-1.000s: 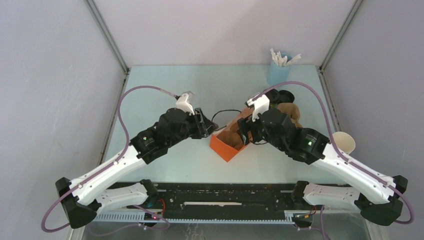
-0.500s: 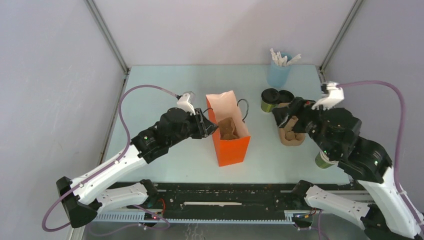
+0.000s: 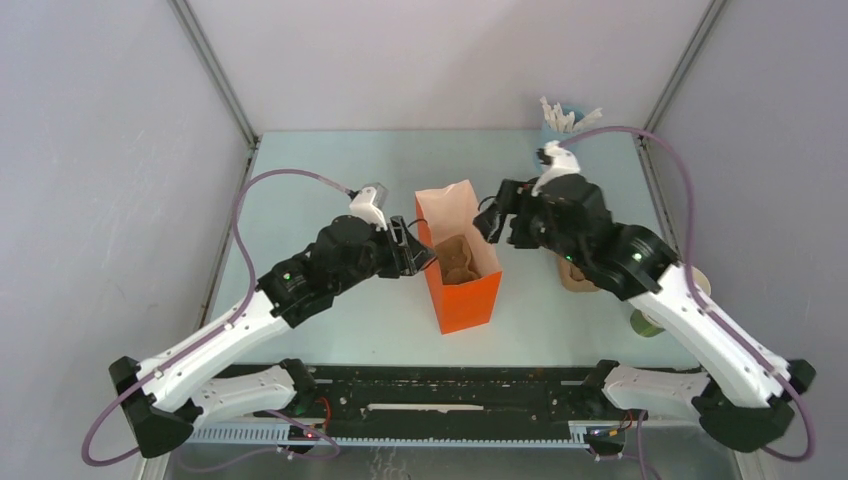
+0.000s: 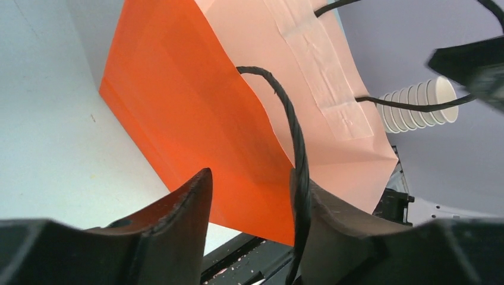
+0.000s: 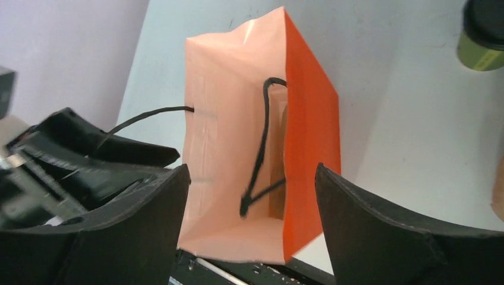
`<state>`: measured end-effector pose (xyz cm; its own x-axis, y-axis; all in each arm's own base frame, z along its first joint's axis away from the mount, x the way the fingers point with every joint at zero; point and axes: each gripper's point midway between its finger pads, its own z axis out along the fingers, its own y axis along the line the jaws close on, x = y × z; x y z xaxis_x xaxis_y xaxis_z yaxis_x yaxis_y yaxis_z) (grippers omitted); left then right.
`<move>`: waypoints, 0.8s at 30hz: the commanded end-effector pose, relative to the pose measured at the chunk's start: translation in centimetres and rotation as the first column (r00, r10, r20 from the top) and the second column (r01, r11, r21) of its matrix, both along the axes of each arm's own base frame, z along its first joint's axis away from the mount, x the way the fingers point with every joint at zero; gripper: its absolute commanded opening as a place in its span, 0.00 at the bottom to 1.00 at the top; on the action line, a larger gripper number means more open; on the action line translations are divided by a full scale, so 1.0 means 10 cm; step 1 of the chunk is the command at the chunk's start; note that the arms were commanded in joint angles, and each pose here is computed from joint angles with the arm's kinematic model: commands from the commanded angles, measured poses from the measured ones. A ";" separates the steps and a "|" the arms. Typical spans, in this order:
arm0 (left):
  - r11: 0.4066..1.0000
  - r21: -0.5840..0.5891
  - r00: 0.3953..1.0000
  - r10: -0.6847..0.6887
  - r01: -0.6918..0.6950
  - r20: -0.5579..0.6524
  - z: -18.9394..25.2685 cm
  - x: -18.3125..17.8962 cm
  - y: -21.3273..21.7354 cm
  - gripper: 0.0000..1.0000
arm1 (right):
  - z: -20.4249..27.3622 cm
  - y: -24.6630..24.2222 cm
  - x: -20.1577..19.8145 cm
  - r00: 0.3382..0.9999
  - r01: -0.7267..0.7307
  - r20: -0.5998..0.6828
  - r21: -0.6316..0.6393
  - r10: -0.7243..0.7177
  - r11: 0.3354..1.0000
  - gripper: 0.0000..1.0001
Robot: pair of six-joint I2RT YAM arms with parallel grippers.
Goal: Pack the takeout coffee
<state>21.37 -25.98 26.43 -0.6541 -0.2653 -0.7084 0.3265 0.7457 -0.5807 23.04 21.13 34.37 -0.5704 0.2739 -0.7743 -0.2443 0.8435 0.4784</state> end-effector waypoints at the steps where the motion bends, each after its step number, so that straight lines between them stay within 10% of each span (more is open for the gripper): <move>1: 0.998 -0.029 0.991 0.063 -0.060 0.119 0.50 0.04 0.22 0.60 | 0.02 0.20 0.17 0.998 -0.040 0.051 -0.039 0.042 0.998 0.78; 10: 0.993 -0.004 0.980 0.113 -0.114 0.166 0.74 0.25 0.31 0.46 | 0.05 0.26 0.31 0.993 -0.021 0.116 -0.108 0.033 0.994 0.30; 14: 0.996 0.011 0.979 0.083 -0.087 0.185 0.93 0.35 0.20 0.05 | 0.30 0.33 0.28 0.982 -0.069 0.170 -0.096 0.085 0.993 0.03; 24: 0.994 -0.089 0.956 0.086 -0.064 0.280 2.02 0.03 0.49 0.00 | 1.11 0.19 -0.14 0.963 -0.141 0.240 0.071 0.120 0.987 0.00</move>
<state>23.33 -22.91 45.06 -0.4225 -0.3536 -0.8346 0.4191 0.7402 -0.5258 23.22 23.86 44.73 -0.3973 0.2376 -0.8864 -0.4490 0.7921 0.4135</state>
